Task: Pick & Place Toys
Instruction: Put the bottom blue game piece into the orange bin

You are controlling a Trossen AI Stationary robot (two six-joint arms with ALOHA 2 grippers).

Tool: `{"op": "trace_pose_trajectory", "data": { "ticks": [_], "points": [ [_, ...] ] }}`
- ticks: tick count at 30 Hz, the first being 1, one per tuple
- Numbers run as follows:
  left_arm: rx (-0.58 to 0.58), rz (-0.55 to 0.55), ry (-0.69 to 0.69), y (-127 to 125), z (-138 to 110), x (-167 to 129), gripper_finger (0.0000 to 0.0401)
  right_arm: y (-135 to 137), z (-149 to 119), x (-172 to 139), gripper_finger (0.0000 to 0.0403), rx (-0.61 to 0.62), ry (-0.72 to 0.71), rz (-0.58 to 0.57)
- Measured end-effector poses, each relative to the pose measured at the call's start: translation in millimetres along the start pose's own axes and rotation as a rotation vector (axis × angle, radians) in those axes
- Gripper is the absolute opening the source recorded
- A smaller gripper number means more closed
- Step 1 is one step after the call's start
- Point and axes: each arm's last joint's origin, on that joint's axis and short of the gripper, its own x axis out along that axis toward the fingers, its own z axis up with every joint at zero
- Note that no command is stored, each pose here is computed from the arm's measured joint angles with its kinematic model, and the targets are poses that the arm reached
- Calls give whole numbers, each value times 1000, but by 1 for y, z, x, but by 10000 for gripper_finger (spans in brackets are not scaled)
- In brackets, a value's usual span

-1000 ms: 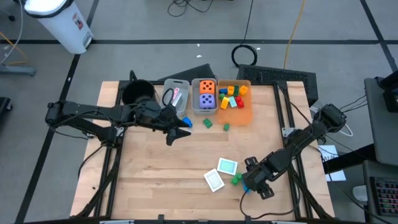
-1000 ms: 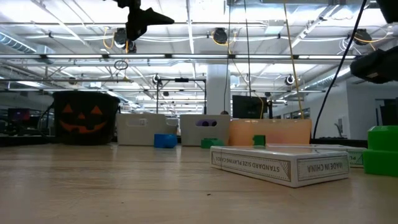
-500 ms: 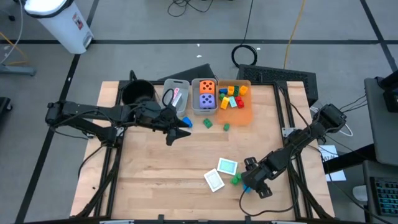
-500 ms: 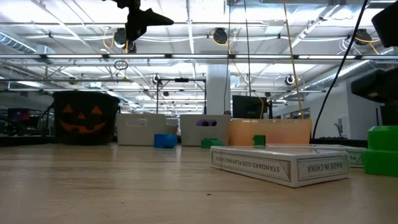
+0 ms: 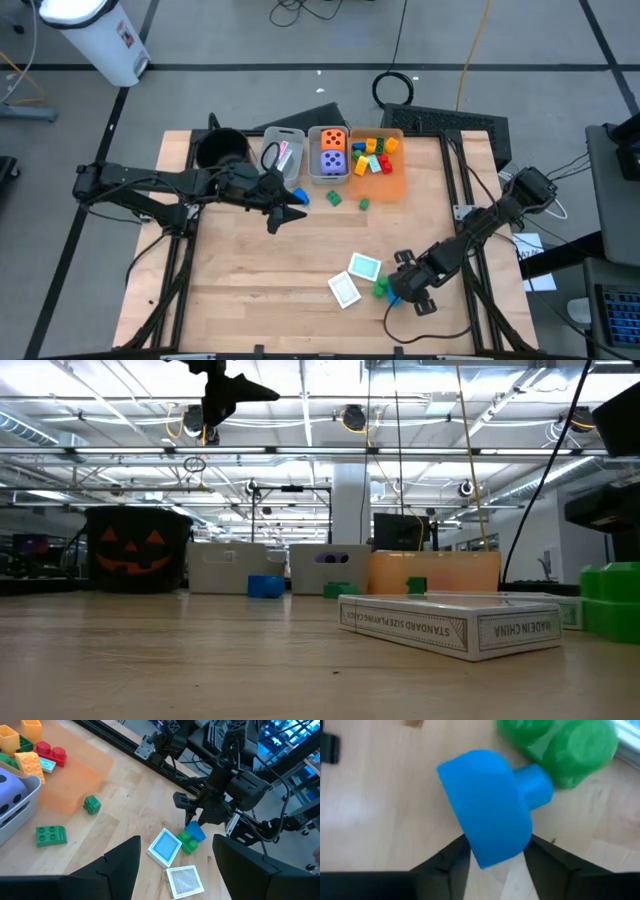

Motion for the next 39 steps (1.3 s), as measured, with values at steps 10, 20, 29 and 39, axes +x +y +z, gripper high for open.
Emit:
{"op": "trace_pose_trajectory", "data": {
  "ticks": [10, 20, 29, 39],
  "points": [
    [1, 7, -4, 0, 0, 0, 255, -11, 6, -1, 52, 79, -16, -4],
    [0, 7, -4, 0, 0, 0, 255, -10, 6, -2, 64, 91, 21, 89],
    [0, 7, -4, 0, 0, 0, 255, -11, 3, -2, 163, 142, 50, 74],
    [-4, 7, -5, 0, 0, 0, 255, -6, 11, -2, 213, 158, -17, 153]
  ]
}}
